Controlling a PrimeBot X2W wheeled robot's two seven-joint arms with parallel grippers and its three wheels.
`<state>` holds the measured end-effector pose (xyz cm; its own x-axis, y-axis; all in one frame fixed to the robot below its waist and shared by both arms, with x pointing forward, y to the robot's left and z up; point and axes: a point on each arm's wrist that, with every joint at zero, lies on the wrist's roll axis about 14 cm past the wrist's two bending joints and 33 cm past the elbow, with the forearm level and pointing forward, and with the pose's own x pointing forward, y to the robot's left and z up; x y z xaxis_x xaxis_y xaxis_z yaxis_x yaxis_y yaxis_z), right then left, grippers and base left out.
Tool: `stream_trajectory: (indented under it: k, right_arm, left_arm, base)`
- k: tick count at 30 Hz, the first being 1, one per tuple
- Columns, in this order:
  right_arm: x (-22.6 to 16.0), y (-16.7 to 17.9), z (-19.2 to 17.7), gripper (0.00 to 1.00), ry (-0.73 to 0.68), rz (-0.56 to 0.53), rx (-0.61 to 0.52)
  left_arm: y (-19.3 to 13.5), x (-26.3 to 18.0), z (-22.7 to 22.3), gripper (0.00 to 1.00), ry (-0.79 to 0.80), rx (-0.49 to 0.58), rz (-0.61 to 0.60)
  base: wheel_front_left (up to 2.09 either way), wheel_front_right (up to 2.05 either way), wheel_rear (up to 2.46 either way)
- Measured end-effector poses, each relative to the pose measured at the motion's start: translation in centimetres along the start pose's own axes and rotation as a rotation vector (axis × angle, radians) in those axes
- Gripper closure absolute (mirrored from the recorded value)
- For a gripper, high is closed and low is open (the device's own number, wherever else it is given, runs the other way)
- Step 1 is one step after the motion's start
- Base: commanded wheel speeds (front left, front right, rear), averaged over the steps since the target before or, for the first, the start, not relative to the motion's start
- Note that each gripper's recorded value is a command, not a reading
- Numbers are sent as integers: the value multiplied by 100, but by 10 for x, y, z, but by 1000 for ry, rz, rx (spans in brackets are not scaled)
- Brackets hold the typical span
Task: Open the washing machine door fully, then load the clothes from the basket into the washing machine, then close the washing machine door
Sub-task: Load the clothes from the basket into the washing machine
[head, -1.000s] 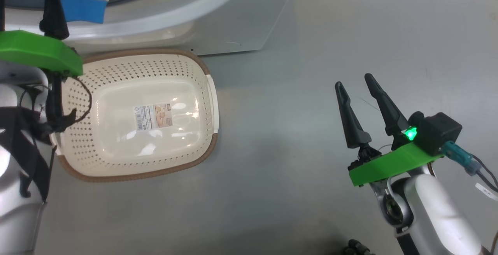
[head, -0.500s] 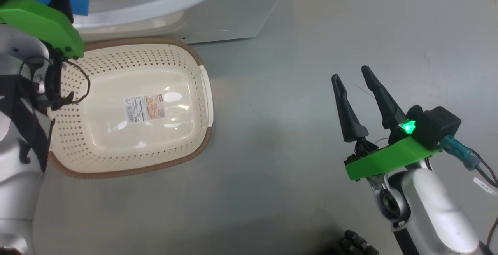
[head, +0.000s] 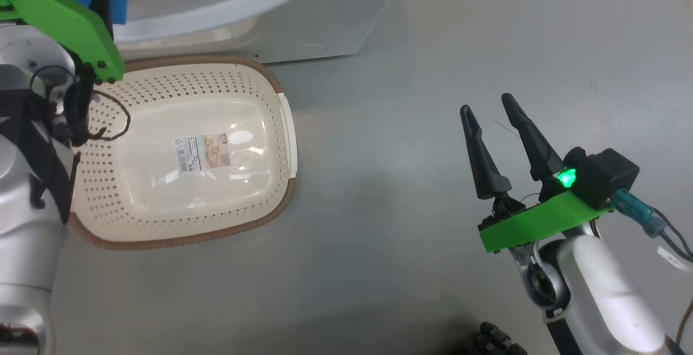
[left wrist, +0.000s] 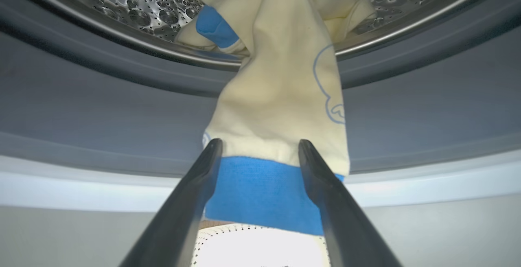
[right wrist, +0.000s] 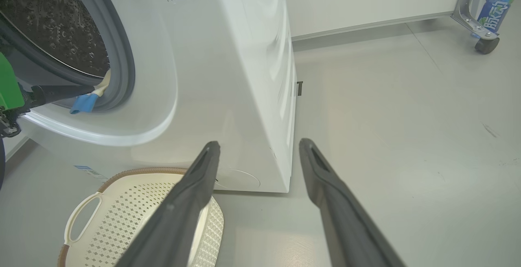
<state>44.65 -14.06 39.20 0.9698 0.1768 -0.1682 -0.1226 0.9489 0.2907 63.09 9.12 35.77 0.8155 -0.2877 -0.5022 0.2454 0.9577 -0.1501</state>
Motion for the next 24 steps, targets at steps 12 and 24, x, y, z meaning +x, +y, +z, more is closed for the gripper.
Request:
stream_trajectory:
  k: [12, 24]
  right_arm:
    - [-1, 0, -4, 0, 12, -1, 6]
    - [-1, -1, -8, 0, 20, -7, 11]
  left_arm:
    - [-6, 11, -4, 16, 119, 0, 2]
    - [-6, 14, -8, 100, 149, -4, 12]
  base:
    - [0, 0, 0]
    - [0, 0, 0]
